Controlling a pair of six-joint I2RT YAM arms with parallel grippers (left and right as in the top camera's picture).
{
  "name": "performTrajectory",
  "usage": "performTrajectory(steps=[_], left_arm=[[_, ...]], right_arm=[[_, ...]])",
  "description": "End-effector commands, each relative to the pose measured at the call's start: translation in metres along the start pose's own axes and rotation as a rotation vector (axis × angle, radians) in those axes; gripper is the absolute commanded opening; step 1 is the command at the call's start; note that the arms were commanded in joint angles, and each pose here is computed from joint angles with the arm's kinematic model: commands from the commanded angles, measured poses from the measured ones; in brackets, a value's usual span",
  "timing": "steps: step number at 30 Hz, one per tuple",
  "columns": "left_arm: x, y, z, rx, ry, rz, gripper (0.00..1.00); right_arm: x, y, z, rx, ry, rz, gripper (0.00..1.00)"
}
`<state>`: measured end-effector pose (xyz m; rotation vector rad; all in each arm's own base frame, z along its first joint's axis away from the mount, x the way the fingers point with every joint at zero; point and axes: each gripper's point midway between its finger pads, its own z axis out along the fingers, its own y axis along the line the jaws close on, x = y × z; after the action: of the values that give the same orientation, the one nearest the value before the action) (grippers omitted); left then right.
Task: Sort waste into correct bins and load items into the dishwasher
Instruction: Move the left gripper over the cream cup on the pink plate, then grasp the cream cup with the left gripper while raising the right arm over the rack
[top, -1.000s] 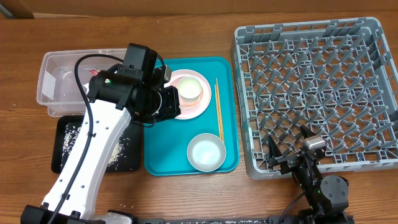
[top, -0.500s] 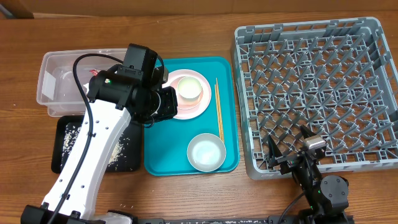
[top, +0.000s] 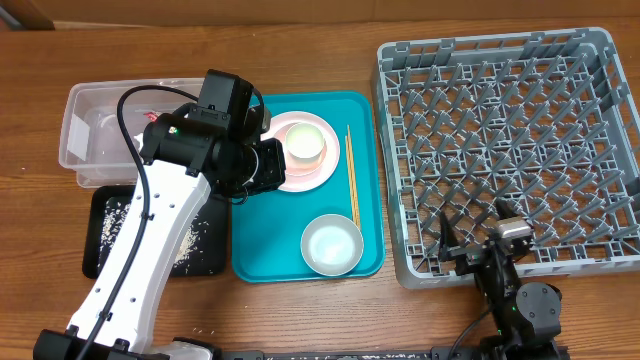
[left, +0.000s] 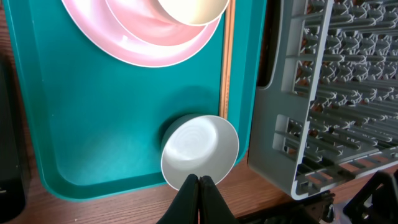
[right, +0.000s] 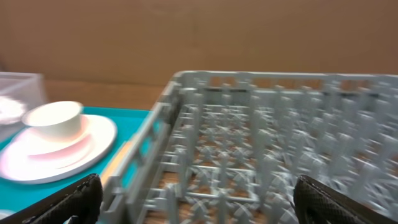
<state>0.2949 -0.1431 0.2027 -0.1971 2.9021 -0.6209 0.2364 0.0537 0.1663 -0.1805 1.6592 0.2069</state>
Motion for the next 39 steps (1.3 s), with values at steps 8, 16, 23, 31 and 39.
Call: performTrajectory(steps=[8, 16, 23, 31, 39], left_arm=[[0.000, -0.005, -0.002, 0.005, -0.004, -0.038, 0.04], [0.001, -0.008, -0.001, 0.007, -0.003, -0.028, 0.04], [0.001, -0.008, -0.001, 0.008, -0.005, -0.027, 0.04], [0.001, -0.008, -0.001, 0.007, -0.002, -0.033, 0.04], [-0.002, -0.009, -0.001, 0.014, -0.017, -0.034, 0.04]], right_arm=[[-0.016, 0.100, -0.034, -0.622, -0.032, 0.082, 1.00], [-0.074, 0.069, -0.034, -0.415, -0.064, 0.293, 1.00], [-0.133, 0.059, -0.031, -0.322, 0.045, 0.322, 1.00], [-0.130, 0.050, 0.009, -0.212, 0.536, 0.326, 1.00], [-0.119, 0.109, 0.057, -0.573, 0.849, 0.560, 1.00]])
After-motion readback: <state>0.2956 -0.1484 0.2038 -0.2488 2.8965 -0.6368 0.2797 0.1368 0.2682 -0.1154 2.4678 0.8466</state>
